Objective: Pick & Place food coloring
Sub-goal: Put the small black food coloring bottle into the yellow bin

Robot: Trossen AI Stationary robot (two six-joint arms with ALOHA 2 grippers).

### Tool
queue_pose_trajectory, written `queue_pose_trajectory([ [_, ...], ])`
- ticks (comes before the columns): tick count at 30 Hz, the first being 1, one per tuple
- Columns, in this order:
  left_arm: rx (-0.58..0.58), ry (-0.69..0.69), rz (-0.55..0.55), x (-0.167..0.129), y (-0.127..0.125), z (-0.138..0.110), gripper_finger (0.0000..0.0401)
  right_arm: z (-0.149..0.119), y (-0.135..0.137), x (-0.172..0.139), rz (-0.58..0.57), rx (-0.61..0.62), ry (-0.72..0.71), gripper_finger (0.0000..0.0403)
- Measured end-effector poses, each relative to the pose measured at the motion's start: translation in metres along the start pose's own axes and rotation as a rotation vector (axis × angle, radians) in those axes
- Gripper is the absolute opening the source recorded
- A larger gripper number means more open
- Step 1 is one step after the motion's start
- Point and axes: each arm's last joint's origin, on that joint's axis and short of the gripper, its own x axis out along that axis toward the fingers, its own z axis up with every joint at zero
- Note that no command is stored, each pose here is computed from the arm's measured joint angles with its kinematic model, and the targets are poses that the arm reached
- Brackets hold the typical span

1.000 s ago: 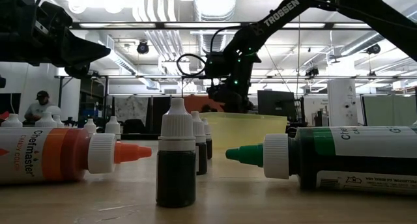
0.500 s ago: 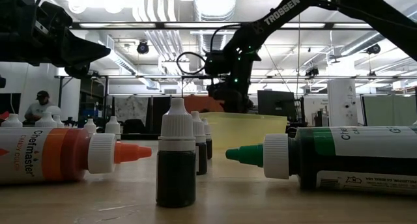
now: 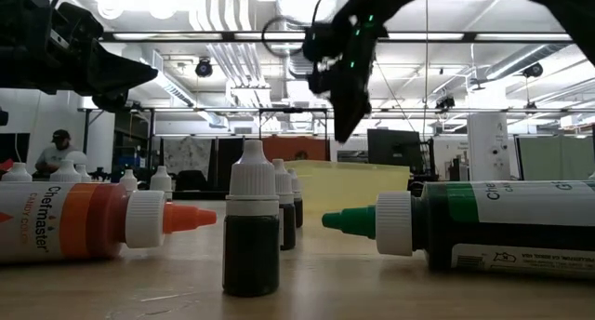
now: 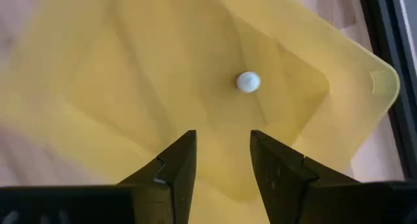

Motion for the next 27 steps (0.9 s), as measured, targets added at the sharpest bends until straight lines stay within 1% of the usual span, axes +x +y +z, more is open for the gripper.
queue_pose_trajectory([
  [5,0.0,0.0,0.0,0.0,0.0,0.0,0.0,-0.008,0.028,-0.035,0.018,-0.072,-0.058,0.0135],
  [10,0.0,0.0,0.0,0.0,0.0,0.0,0.0,-0.015,0.051,-0.056,0.039,-0.116,-0.1,0.0135],
  [16,0.0,0.0,0.001,0.0,0.0,0.0,0.0,-0.02,0.071,-0.063,0.059,-0.123,-0.106,0.0135],
  [22,0.0,0.0,0.001,0.0,0.0,0.0,0.0,-0.022,0.087,-0.064,0.074,-0.161,-0.105,0.0135],
  [27,0.0,0.0,0.001,0.0,0.0,0.0,0.0,-0.032,0.109,-0.072,0.09,-0.242,-0.087,0.0135],
])
